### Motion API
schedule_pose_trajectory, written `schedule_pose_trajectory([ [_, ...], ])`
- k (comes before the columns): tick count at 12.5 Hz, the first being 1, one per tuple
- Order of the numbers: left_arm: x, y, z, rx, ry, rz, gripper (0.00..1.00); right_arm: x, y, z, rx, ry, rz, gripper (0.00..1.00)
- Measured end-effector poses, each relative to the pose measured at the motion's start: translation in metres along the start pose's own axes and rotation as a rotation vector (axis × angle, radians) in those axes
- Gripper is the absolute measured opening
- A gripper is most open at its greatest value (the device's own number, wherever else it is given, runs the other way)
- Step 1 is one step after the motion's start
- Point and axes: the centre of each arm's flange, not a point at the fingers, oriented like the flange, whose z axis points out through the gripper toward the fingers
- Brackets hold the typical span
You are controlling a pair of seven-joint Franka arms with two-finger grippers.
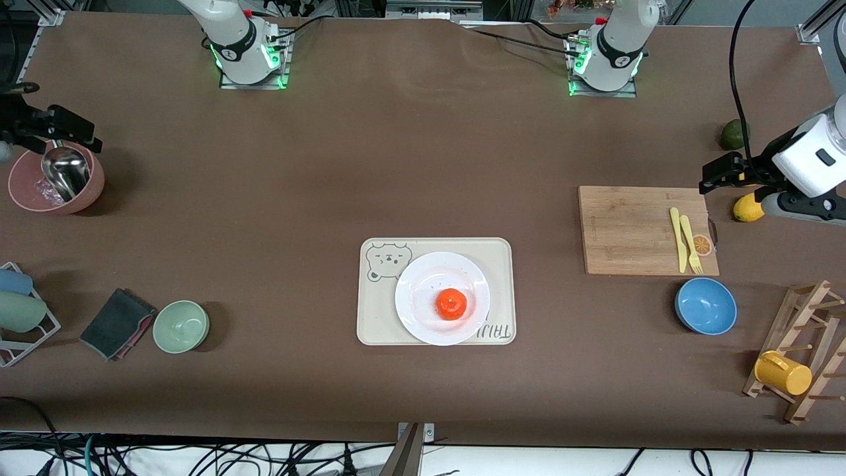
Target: Place orange and plate with both arms
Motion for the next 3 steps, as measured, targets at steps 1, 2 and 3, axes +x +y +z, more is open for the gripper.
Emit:
schedule_pose_trajectory([
  [1,-0.0001,0.0000,0.0000,0.000,0.000,0.000,1.00,0.0043,-0.0003,0.0021,0.000,0.009,0.000,1.00],
  [2,-0.0001,0.0000,-0.0001,0.000,0.000,0.000,1.00,0.0063,-0.0023,0.0024,-0.001,0.012,-0.004,1.00],
  [3,-0.0002,0.0000,-0.0002,0.000,0.000,0.000,1.00,0.0066,-0.0074,0.0012,-0.001,0.014,-0.013,1.00],
])
